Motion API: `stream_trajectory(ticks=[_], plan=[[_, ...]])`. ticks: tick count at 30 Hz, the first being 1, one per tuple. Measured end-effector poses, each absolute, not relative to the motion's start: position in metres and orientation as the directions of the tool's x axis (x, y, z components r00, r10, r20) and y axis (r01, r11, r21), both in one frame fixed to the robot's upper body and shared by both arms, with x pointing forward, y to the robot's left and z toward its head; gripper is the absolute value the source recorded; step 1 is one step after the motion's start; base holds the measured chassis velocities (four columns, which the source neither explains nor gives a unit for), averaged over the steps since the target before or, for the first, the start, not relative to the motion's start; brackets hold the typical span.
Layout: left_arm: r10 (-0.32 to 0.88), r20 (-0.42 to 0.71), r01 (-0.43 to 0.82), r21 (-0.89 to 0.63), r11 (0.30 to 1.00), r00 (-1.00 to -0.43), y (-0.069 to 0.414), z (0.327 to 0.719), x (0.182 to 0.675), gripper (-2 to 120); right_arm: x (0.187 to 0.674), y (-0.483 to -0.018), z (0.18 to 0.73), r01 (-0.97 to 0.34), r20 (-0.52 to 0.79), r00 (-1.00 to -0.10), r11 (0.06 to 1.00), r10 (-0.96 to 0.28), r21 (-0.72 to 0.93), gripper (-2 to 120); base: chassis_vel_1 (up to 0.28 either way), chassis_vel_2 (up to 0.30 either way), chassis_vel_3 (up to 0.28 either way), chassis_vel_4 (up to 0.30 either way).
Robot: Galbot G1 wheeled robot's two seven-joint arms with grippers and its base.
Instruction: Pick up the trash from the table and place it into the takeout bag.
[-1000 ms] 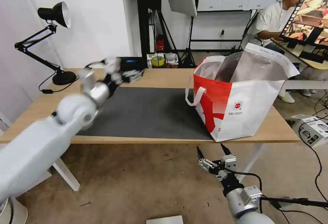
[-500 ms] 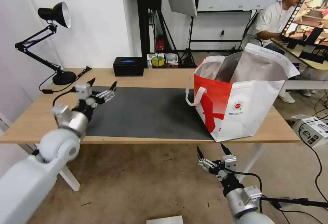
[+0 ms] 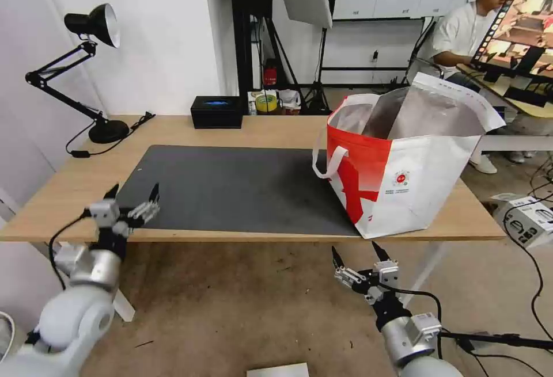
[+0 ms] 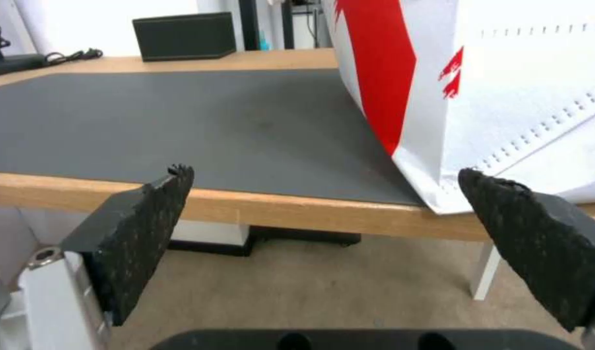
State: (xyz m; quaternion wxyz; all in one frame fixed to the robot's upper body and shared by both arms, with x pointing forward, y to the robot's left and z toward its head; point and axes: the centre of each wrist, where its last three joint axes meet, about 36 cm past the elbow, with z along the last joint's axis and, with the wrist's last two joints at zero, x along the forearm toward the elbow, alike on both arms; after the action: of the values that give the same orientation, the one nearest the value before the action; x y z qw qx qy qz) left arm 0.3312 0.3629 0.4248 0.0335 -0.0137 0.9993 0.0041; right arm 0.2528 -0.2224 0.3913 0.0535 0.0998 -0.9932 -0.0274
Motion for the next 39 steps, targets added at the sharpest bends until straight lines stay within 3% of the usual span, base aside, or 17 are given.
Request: stream_trajectory(ticks=[17,39], plan=[[-0.075,0.024,-0.075,0.001,0.997,-0.997,0.371,0.393,0.263,100,0.253,-0.222,0.391,-0.195,0.101,-0.974,0.979,-0.201,0.065,100,0.000,0.000,0.000,0.000],[-0.070,0.038,-0.070,0.004,0.998,-0.997,0.371,0.388,0.258,100,0.253,-0.222,0.391,-0.195,0.101,-0.974,0.979,-0.201,0.065,100,0.000,0.000,0.000,0.000]])
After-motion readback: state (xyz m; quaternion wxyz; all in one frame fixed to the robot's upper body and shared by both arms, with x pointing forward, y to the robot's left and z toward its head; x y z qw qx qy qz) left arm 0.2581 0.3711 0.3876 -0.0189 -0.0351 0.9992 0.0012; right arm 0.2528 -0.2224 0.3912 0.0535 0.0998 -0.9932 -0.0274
